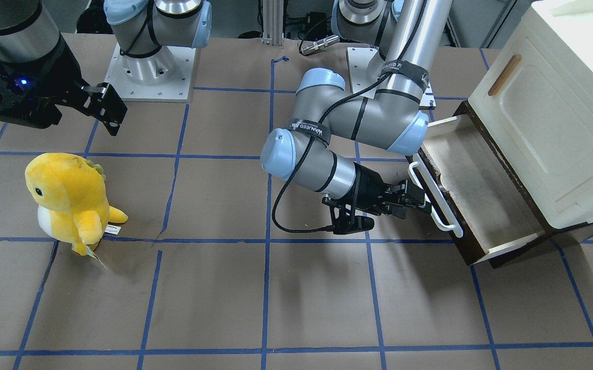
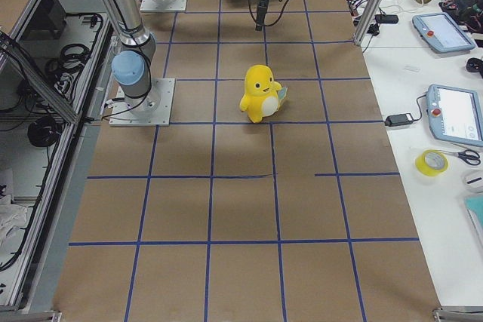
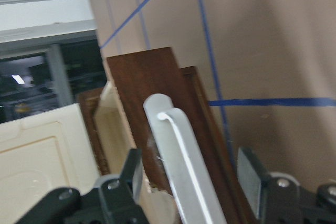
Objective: Pull drawer sideways
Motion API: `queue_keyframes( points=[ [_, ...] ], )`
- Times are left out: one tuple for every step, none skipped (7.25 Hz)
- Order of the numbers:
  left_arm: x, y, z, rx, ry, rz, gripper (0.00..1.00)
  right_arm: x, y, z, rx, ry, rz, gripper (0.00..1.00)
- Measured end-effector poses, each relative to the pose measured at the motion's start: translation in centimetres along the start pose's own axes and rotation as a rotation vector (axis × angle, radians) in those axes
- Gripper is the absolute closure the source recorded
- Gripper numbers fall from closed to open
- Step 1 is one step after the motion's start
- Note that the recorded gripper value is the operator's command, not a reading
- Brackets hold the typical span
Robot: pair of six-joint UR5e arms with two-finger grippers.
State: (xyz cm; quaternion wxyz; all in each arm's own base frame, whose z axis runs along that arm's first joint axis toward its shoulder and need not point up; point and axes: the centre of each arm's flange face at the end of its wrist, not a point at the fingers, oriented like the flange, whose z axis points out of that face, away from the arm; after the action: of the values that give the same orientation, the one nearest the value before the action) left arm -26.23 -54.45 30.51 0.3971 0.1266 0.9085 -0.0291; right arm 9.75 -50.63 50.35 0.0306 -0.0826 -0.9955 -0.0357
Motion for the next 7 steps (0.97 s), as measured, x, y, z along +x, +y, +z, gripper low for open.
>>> queue_keyframes(
  points=[
    [-2.2,0.4,-2.9,0.049,0.122,-0.038,0.30,0.0,0.0,0.0,0.000,0.000,0.000,0.00],
    [-5.0,1.5,-5.2,0.082,0.241,-0.082,0.30,0.0,0.0,0.0,0.000,0.000,0.000,0.00],
    [-8.5,3.1,-6.7,0.086,0.364,-0.129,0.30,0.0,0.0,0.0,0.000,0.000,0.000,0.00],
    [-12.3,5.1,-7.2,0.062,0.495,-0.182,0.30,0.0,0.0,0.0,0.000,0.000,0.000,0.00],
    [-16.1,7.2,-6.9,0.025,0.622,-0.247,0.30,0.0,0.0,0.0,0.000,0.000,0.001,0.00],
    [-19.0,8.9,-6.3,-0.006,0.707,-0.301,0.26,0.0,0.0,0.0,0.000,0.000,0.000,0.00],
    [-20.9,10.4,-6.2,-0.022,0.753,-0.331,0.26,0.0,0.0,0.0,0.000,0.000,0.000,0.00]
  ],
)
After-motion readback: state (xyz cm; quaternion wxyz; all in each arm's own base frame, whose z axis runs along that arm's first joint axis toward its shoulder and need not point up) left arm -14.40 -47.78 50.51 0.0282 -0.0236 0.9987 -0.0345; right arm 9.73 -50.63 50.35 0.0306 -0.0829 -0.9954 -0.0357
